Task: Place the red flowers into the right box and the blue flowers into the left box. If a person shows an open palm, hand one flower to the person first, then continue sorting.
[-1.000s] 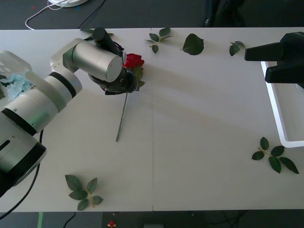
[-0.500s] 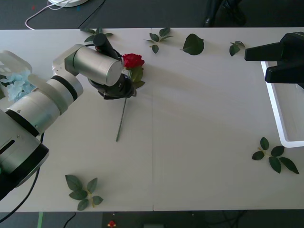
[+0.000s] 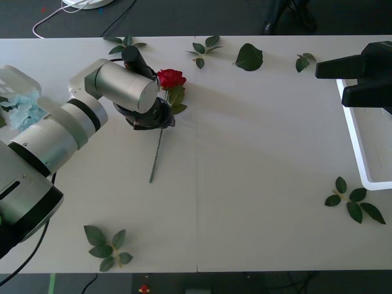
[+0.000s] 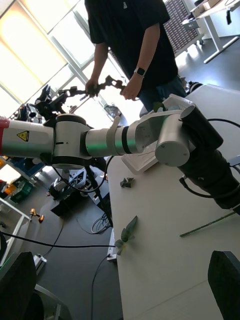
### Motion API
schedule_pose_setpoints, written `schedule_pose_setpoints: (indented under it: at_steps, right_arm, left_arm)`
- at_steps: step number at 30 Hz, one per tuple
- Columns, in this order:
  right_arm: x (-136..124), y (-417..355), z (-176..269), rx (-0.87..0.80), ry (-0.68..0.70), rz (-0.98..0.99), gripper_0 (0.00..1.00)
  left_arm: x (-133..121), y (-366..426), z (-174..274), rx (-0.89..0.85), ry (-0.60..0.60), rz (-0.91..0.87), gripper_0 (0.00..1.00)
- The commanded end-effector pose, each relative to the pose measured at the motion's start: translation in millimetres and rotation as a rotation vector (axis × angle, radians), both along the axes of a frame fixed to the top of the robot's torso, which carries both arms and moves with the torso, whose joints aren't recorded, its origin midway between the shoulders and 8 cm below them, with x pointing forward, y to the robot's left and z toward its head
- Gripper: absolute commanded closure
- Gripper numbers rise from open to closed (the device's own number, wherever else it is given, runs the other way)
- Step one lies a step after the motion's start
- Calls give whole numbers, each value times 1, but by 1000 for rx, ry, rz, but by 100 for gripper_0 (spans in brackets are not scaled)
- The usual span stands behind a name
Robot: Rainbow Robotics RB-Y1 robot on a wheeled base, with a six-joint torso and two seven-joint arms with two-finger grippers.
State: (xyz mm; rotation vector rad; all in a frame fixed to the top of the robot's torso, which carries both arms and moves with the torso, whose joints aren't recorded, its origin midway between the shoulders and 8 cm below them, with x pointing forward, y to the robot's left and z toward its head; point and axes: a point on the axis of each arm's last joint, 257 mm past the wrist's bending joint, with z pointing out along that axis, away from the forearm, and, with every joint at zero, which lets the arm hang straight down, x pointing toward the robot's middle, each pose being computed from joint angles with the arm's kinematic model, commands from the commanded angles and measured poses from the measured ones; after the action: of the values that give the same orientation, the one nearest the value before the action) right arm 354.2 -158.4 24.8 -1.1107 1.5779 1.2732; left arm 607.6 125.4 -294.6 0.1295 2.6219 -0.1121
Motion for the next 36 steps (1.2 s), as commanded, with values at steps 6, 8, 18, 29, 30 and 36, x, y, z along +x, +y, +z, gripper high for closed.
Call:
schedule_pose_setpoints:
  at_steps: [6,8,18,29,30,36]
  right_arm:
    - [-7,-1,5,-13,5,2,0]
    - [-7,-1,5,-13,5,2,0]
    - [-7,-1,5,-13,5,2,0]
    - [-7,-1,5,-13,5,2,0]
    - [-7,-1,5,-13,5,2,0]
    - [-7,-1,5,-13,5,2,0]
  left_arm:
    - [-3,8,-13,87,-18,-67,0]
    - [-2,9,-13,93,-22,-70,0]
    - [1,17,-12,142,-40,-85,100]
    - [9,16,-7,125,-71,-82,100]
    - [10,16,-7,121,-75,-81,100]
    - [25,27,8,105,-131,-65,100]
